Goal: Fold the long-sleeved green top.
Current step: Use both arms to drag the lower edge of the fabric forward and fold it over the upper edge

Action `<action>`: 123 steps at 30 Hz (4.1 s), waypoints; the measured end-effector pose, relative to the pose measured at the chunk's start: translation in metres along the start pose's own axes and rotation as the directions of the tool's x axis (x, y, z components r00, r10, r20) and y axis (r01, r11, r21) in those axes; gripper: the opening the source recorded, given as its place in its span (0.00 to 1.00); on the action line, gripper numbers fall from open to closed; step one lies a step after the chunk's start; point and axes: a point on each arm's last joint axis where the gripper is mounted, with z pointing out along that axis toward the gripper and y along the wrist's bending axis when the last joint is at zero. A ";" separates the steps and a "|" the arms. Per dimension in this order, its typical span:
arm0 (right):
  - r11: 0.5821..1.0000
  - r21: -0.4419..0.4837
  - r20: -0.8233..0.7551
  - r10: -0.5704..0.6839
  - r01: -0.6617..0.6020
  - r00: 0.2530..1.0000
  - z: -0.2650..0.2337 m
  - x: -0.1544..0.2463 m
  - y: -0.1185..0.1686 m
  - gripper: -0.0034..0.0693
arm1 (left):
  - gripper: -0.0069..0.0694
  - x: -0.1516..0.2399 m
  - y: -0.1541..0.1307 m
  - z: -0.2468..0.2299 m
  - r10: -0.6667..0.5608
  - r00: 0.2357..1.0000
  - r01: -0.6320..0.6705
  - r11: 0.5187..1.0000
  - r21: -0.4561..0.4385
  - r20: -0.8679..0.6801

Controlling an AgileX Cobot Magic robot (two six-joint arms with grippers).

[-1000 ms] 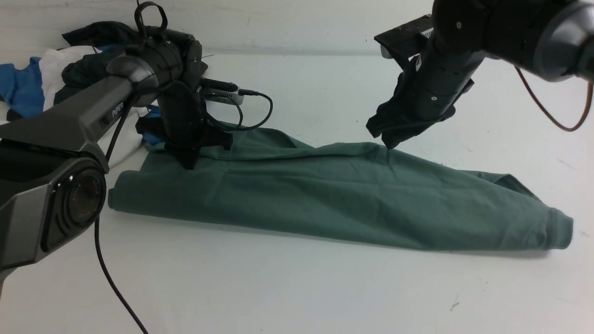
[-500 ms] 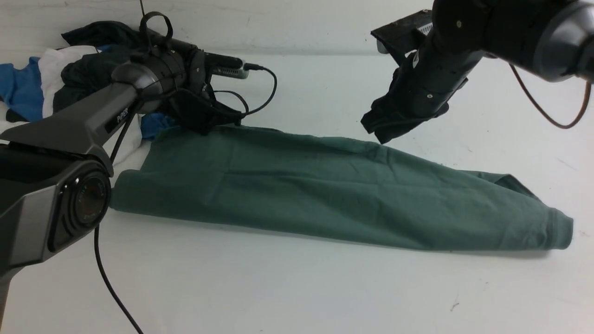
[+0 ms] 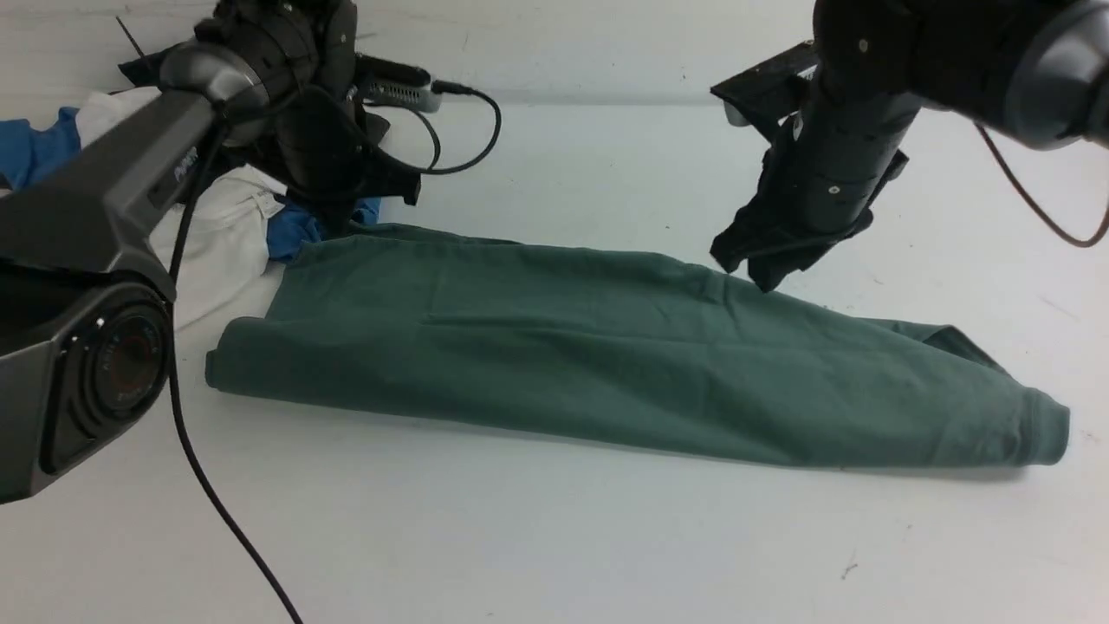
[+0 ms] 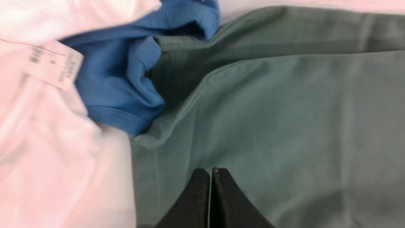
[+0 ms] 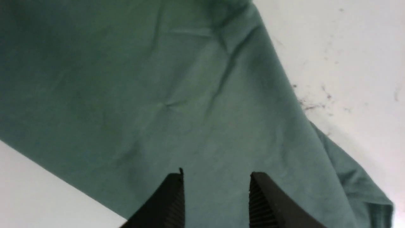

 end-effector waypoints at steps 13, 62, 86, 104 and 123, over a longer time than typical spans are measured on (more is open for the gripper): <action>0.898 -0.038 -0.121 0.431 -0.438 0.894 0.037 0.069 -0.133 0.38 | 0.08 0.039 -0.018 -0.009 0.024 0.988 0.009 0.976 0.216 -0.151; 0.968 0.118 0.049 0.216 -0.220 0.975 0.117 0.048 -0.146 0.27 | 0.08 0.047 -0.025 -0.005 0.121 0.980 -0.072 0.953 0.293 -0.155; 0.924 0.097 -0.123 0.379 -0.369 0.917 0.079 0.063 -0.139 0.61 | 0.45 0.018 0.015 0.045 -0.078 0.987 0.081 0.997 -0.018 0.144; 0.924 0.072 -0.117 0.382 -0.376 0.917 0.079 0.061 -0.137 0.61 | 0.56 0.017 0.010 0.092 -0.159 0.962 0.166 0.986 -0.011 0.222; 0.918 0.049 -0.103 0.396 -0.393 0.912 0.079 0.059 -0.135 0.61 | 0.12 -0.003 0.003 0.028 -0.081 0.924 0.087 0.996 0.002 0.373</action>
